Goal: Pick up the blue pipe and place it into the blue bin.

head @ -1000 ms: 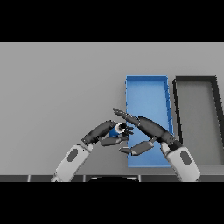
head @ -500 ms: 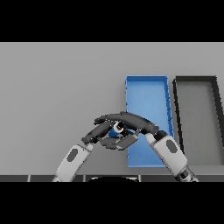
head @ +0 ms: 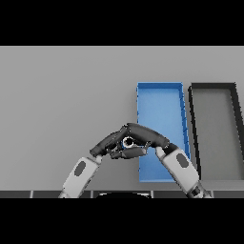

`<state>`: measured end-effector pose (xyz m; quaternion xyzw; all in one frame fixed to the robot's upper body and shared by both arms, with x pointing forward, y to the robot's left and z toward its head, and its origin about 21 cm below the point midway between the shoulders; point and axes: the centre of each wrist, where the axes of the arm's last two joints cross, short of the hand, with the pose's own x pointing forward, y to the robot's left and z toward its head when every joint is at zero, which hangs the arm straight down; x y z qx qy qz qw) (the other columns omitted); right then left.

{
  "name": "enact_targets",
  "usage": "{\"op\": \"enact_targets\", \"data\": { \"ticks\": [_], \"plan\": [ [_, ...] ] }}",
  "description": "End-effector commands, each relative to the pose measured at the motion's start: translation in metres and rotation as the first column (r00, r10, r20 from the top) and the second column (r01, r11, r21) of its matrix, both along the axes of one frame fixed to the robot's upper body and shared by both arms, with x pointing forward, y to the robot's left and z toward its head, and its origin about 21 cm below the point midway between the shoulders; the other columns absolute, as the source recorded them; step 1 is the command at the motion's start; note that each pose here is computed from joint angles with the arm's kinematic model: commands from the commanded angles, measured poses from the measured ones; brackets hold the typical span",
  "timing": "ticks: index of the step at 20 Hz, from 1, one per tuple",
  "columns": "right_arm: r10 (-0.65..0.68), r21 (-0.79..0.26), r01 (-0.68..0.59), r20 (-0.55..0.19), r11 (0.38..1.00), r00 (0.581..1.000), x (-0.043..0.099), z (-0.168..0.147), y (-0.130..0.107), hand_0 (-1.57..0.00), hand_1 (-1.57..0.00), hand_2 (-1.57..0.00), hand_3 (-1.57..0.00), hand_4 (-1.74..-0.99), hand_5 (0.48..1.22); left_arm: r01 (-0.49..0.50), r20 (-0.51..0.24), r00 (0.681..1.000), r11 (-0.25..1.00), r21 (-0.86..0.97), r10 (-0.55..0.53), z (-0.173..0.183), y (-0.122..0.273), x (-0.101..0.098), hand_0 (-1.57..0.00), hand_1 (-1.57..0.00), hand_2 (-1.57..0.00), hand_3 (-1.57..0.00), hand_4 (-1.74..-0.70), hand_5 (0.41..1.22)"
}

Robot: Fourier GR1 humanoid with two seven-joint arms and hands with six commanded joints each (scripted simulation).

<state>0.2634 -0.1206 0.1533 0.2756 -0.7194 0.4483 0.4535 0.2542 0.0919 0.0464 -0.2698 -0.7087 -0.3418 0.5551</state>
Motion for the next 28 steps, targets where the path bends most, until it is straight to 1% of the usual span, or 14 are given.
{"op": "enact_targets", "data": {
  "ticks": [1, 2, 4, 7, 8, 9, 11, 13, 16, 19, 21, 23, 24, 28],
  "plan": [
    [0.001, -0.008, -0.001, 0.002, 1.0, 1.0, -0.002, 0.002, 0.003, -1.47, -1.47, -1.47, -1.43, -1.481, 1.077, -0.005, 0.007, 1.0, 1.0, -0.015, 0.005, -0.001, -0.001, -0.001, -1.57, -1.57, -1.55, -1.4, -1.73, 1.221],
    [-0.004, -0.017, 0.004, -0.007, 1.0, 1.0, -0.002, 0.002, 0.002, -1.49, -1.49, -1.49, -1.46, -1.485, 1.106, -0.011, 0.019, 1.0, 1.0, -0.018, 0.011, -0.003, -0.002, 0.001, -1.57, -1.57, -1.55, -1.42, -1.73, 1.221],
    [-0.011, 0.007, 0.012, -0.075, 1.0, 0.997, -0.002, -0.001, 0.002, -1.52, -1.52, -1.52, -1.5, -1.49, 1.147, -0.01, 0.011, 1.0, 1.0, -0.008, 0.01, -0.002, 0.0, 0.004, -1.57, -1.57, -1.56, -1.44, -1.73, 1.221],
    [-0.01, 0.046, 0.015, -0.101, 0.999, 0.995, -0.008, -0.005, 0.0, -1.54, -1.55, -1.55, -1.53, -1.494, 1.183, -0.009, 0.002, 1.0, 1.0, 0.001, 0.009, -0.001, -0.002, -0.001, -1.57, -1.57, -1.56, -1.43, -1.73, 1.221],
    [-0.013, 0.044, 0.018, -0.104, 0.999, 0.994, -0.008, -0.005, 0.004, -1.55, -1.55, -1.55, -1.54, -1.495, 1.191, -0.017, 0.015, 1.0, 1.0, -0.006, 0.017, -0.002, 0.001, -0.002, -1.57, -1.57, -1.57, -1.26, -1.73, 1.221],
    [-0.023, 0.054, 0.028, -0.09, 0.998, 0.996, -0.008, -0.003, 0.004, -1.55, -1.55, -1.55, -1.55, -1.496, 1.197, -0.019, 0.035, 0.999, 1.0, -0.001, 0.019, -0.001, 0.003, 0.0, -1.45, -1.37, -1.34, -1.05, -1.63, 1.221],
    [-0.035, 0.062, 0.041, -0.087, 0.997, 0.996, -0.008, -0.004, 0.003, -1.56, -1.56, -1.56, -1.56, -1.497, 1.206, -0.008, 0.052, 0.999, 0.999, 0.036, 0.006, -0.002, 0.007, 0.001, -0.94, -0.88, -0.85, -0.67, -1.41, 1.221],
    [-0.047, 0.053, 0.052, -0.088, 0.997, 0.995, -0.009, -0.004, 0.003, -1.56, -1.56, -1.56, -1.56, -1.498, 1.211, 0.033, 0.053, 0.998, 0.998, 0.057, -0.036, -0.004, 0.012, 0.002, -0.6, -0.56, -0.55, -0.43, -1.25, 1.221],
    [-0.051, 0.052, 0.056, -0.096, 0.997, 0.994, -0.007, -0.003, 0.007, -1.57, -1.57, -1.57, -1.57, -1.498, 1.216, 0.035, 0.014, 0.999, 0.993, 0.113, -0.036, -0.001, 0.01, 0.006, -0.31, -0.29, -0.28, -0.22, -1.09, 0.984],
    [-0.039, 0.086, 0.045, -0.071, 0.995, 0.997, -0.01, -0.001, 0.006, -1.57, -1.57, -1.57, -1.57, -1.499, 1.218, 0.015, -0.02, 1.0, 0.99, 0.143, -0.012, -0.002, 0.009, 0.007, -0.16, -0.15, -0.14, -0.11, -1.01, 0.785],
    [-0.057, 0.066, 0.062, -0.067, 0.996, 0.996, -0.005, 0.002, 0.007, -1.57, -1.57, -1.57, -1.57, -1.499, 1.219, -0.003, -0.016, 1.0, 0.99, 0.144, 0.005, -0.002, 0.009, 0.007, -0.1, -0.09, -0.09, -0.07, -0.98, 0.682],
    [-0.044, 0.091, 0.05, -0.07, 0.995, 0.997, -0.006, 0.002, 0.007, -1.57, -1.57, -1.57, -1.57, -1.499, 1.22, -0.014, -0.061, 0.998, 0.989, 0.147, 0.023, -0.005, 0.01, 0.004, -0.06, -0.06, -0.06, -0.05, -0.97, 0.607],
    [-0.049, 0.092, 0.056, -0.077, 0.994, 0.996, -0.005, 0.001, 0.009, -1.57, -1.57, -1.57, -1.57, -1.499, 1.22, -0.02, -0.063, 0.998, 0.989, 0.149, 0.03, -0.006, 0.01, 0.003, -0.05, -0.05, -0.05, -0.04, -0.97, 0.578],
    [-0.046, 0.156, 0.06, -0.087, 0.986, 0.995, -0.003, 0.012, 0.004, -1.57, -1.57, -1.57, -1.57, -1.496, 1.221, -0.029, -0.082, 0.996, 0.985, 0.173, 0.043, -0.007, 0.011, 0.007, -0.02, -0.02, -0.02, -0.01, -0.97, 0.519]
  ]
}}
